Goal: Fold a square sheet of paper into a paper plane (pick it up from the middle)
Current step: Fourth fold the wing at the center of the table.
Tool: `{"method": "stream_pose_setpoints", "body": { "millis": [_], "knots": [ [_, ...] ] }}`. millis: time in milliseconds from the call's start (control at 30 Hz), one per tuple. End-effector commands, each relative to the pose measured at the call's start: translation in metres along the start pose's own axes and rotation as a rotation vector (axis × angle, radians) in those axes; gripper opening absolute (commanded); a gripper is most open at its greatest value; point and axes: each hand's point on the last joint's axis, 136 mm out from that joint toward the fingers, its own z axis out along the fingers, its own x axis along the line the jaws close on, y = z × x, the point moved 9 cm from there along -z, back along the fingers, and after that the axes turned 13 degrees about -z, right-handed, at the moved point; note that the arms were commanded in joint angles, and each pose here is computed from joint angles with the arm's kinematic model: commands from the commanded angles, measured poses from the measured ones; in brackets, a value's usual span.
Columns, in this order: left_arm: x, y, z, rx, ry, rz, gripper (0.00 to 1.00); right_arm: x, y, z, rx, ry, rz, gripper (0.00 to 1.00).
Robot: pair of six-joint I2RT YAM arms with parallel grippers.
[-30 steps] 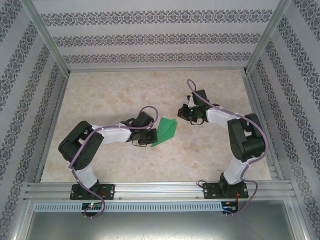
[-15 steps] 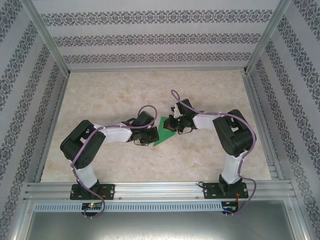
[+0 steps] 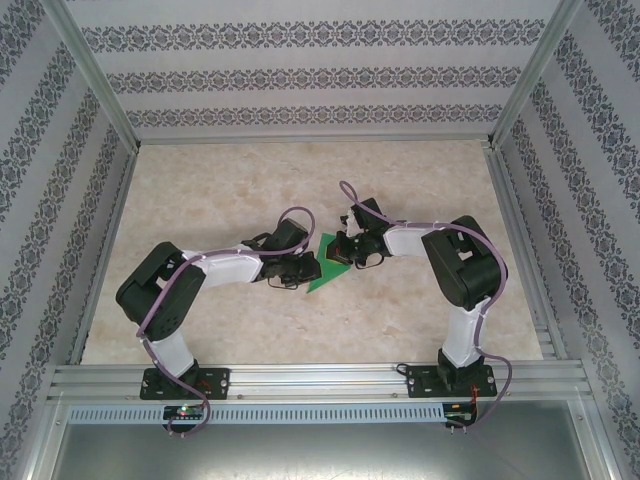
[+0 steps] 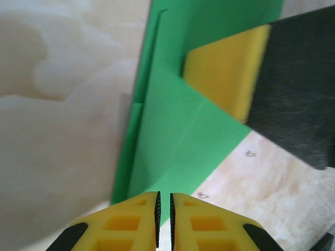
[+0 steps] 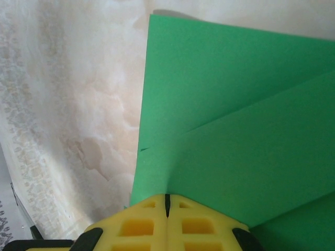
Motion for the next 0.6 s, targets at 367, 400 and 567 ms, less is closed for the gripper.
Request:
{"method": "stream_pose_setpoints", "body": {
  "millis": [367, 400, 567],
  "knots": [
    [-0.002, -0.006, 0.016, 0.084, 0.022, -0.017, 0.17, -0.030, -0.022, 0.016, 0.090, -0.134, 0.069, 0.00],
    [0.001, -0.007, 0.016, 0.088, 0.025, -0.022, 0.17, -0.031, -0.022, 0.017, 0.093, -0.136, 0.072, 0.00],
    [0.012, -0.011, 0.017, 0.097, 0.049, -0.045, 0.18, -0.032, -0.023, 0.018, 0.101, -0.140, 0.080, 0.00]
  ]
}}
